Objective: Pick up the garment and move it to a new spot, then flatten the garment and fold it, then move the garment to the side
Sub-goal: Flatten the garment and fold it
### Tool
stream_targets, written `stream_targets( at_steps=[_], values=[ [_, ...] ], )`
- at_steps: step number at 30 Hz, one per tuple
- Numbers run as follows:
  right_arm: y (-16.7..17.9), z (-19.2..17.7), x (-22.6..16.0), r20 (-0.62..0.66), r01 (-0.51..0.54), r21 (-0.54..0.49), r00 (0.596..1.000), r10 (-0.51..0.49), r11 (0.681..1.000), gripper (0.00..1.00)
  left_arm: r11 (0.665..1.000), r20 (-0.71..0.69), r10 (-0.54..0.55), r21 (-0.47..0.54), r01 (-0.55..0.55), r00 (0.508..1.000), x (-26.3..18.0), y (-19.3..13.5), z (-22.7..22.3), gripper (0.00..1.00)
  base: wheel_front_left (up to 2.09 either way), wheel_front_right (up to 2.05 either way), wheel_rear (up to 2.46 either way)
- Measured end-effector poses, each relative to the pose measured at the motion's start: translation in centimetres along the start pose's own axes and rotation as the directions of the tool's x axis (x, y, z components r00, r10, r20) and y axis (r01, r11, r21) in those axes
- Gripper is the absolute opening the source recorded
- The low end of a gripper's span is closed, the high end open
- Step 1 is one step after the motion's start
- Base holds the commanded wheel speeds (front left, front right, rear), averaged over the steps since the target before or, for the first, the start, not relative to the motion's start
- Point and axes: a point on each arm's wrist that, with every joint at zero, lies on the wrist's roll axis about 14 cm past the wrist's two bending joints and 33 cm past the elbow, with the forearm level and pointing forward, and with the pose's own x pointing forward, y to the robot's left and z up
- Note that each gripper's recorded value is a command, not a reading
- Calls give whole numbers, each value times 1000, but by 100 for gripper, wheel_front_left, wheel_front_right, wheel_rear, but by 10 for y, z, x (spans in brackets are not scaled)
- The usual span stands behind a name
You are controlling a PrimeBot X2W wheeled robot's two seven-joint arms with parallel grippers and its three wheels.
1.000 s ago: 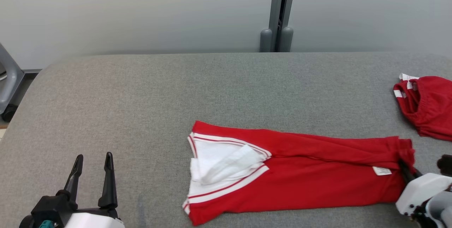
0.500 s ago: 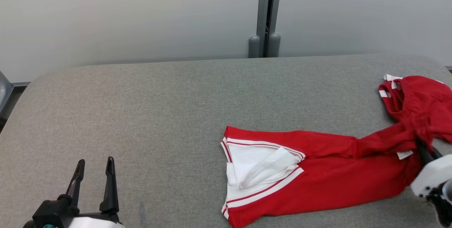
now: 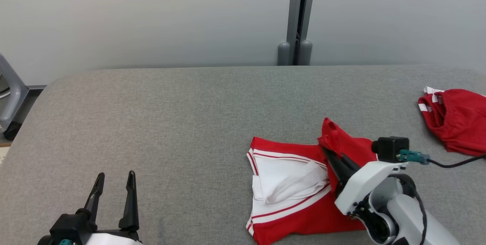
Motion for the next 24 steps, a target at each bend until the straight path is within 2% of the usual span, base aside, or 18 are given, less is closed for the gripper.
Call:
stream_targets(
  at_steps=[5, 10, 19, 20, 21, 22, 23, 24],
  values=[
    [42, -19, 16, -44, -83, 31, 995, 84, 996, 0, 1000, -3, 8, -2, -8, 1000, -3, 2, -1, 100, 0, 0, 0],
    [65, -34, 28, -85, -129, 36, 988, 131, 991, 0, 1000, -12, 21, -15, -21, 1000, -7, 5, -4, 100, 0, 0, 0],
    [68, -60, 38, -165, -131, 27, 977, 133, 991, 0, 999, -29, 45, -20, -45, 999, -10, 11, -8, 100, 0, 0, 0],
    [71, -62, 38, -167, -137, 34, 976, 140, 990, 17, 999, -28, 45, -21, -45, 999, -9, 11, -8, 100, 0, 0, 0],
    [74, -64, 38, -172, -145, 37, 974, 149, 989, 29, 999, -24, 45, -21, -45, 999, -8, 11, -7, 100, 0, 0, 0],
    [76, -66, 37, -177, -152, 37, 972, 156, 988, 52, 999, -22, 44, -22, -44, 999, -7, 11, -6, 100, 0, 0, 0],
    [78, -66, 37, -172, -157, 36, 972, 161, 987, 100, 999, -24, 43, -22, -43, 999, -7, 11, -7, 100, 0, 0, 0],
    [79, -63, 37, -157, -161, 32, 974, 164, 986, 100, 999, -26, 41, -22, -42, 999, -6, 10, -7, 100, 0, 0, 0]
  ],
)
